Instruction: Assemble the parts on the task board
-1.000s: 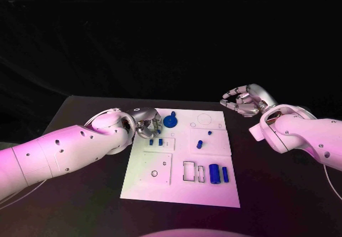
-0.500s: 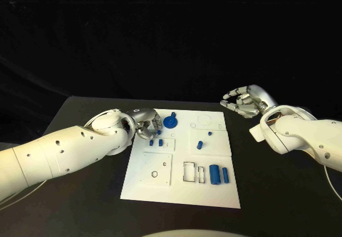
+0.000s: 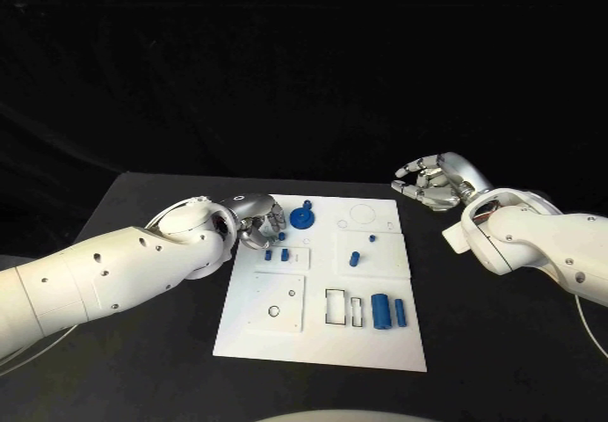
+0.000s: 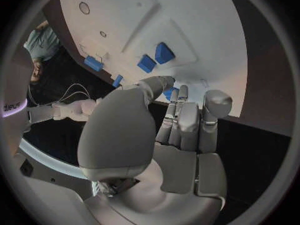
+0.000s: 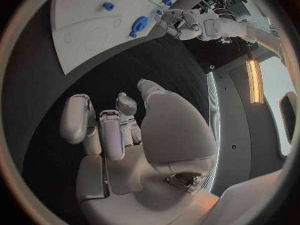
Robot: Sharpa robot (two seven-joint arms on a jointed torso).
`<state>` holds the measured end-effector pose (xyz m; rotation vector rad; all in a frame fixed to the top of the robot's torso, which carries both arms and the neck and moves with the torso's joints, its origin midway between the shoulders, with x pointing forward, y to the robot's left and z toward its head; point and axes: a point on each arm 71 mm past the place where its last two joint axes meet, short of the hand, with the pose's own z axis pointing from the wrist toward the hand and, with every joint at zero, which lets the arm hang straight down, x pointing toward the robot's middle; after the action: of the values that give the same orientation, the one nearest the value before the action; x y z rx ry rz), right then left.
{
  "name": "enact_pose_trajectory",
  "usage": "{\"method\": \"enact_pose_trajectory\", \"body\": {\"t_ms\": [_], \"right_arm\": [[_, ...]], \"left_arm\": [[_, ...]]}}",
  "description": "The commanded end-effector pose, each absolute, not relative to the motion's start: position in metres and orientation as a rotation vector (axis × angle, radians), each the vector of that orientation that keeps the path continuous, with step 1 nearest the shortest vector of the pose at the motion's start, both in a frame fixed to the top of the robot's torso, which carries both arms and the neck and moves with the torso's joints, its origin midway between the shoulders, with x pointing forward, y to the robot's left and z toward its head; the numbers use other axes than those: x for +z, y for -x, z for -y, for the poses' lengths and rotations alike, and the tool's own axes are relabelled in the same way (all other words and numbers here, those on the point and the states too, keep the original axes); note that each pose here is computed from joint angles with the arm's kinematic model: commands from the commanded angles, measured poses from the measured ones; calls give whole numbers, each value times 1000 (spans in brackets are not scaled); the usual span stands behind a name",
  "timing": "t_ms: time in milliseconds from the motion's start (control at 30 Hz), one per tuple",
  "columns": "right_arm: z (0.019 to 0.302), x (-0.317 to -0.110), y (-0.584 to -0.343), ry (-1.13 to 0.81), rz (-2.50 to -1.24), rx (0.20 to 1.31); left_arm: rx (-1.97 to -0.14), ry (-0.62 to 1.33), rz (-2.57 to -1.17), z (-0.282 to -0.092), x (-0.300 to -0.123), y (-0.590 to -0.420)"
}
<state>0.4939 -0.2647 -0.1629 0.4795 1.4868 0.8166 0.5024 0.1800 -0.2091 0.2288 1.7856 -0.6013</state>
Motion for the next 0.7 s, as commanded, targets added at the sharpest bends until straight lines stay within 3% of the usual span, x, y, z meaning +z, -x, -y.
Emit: {"method": "enact_pose_trajectory", "body": {"t_ms": [33, 267, 433, 700], "right_arm": [[261, -167, -493, -396, -1568, 805], [251, -174, -489, -173, -1690, 758], [241, -180, -483, 83, -1733, 654], [228, -187, -477, 294, -1698, 514]], "left_arm": [[-617, -207, -1762, -183, -208, -500], [-767, -87, -1664, -197, -197, -497], [-1017, 265, -1579, -218, -185, -494], [-1237, 640, -1459, -234, -175, -490]]}}
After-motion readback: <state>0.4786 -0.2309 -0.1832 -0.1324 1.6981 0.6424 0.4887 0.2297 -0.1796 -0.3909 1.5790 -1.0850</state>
